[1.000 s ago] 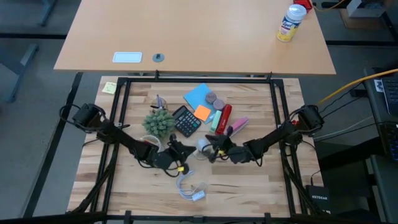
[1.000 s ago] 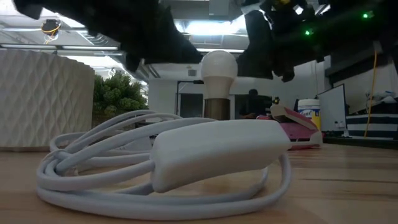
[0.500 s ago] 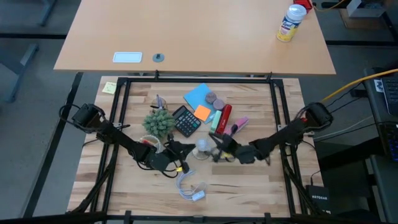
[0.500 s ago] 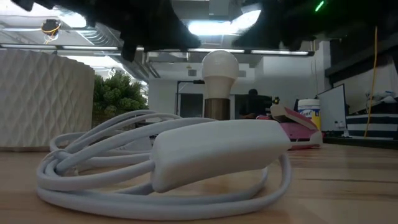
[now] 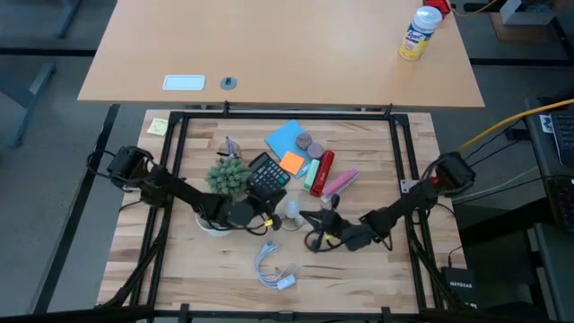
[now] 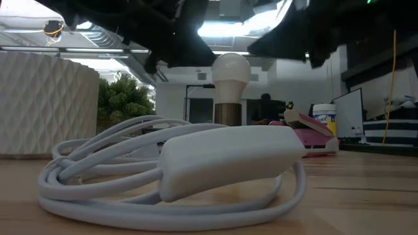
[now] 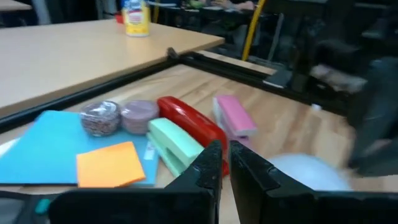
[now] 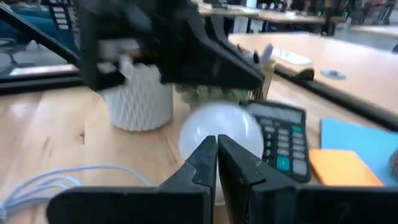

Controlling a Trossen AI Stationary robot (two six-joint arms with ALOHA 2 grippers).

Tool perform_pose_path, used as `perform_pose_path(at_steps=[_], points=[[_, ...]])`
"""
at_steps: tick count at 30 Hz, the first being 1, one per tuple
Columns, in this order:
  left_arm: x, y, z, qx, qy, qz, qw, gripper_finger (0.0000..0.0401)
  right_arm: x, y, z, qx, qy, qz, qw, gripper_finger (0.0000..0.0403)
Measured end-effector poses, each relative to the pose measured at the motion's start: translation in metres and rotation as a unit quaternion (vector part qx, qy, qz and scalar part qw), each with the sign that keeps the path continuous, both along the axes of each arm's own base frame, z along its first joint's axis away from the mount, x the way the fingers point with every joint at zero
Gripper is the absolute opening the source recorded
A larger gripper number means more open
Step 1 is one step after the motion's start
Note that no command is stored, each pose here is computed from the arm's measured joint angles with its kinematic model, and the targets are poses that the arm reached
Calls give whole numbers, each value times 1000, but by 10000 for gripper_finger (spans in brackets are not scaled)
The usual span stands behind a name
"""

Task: Screw lightbulb
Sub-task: Remove the lightbulb from the lamp

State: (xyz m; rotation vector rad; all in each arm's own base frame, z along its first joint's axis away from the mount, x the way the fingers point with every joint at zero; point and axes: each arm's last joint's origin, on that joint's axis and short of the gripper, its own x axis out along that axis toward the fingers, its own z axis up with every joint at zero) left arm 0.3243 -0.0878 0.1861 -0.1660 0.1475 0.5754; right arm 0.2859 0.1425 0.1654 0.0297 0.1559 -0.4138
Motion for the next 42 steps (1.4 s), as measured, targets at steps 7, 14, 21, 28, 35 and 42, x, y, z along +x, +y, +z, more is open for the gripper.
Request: perform_pose_path(at_steps=[7, 14, 21, 28, 35, 42], points=[[-1, -3, -2, -12, 6, -19, 1000, 21, 9, -12, -13, 29, 9, 0, 1000, 20], [-4, -6, -6, -42, 10, -13, 999, 21, 14, -22, -13, 34, 8, -7, 999, 21], [-5, -11, -6, -43, 10, -19, 999, 21, 17, -29, -13, 19, 17, -14, 1000, 20], [-9, -23, -10, -48, 24, -49, 997, 21, 23, -46, -12, 8, 19, -49, 999, 20], [-11, -26, -10, -33, 27, -44, 998, 21, 29, -67, -13, 2, 25, -70, 997, 21], [-11, -25, -10, -28, 24, -31, 999, 21, 27, -65, -5, -40, 34, -61, 997, 20]])
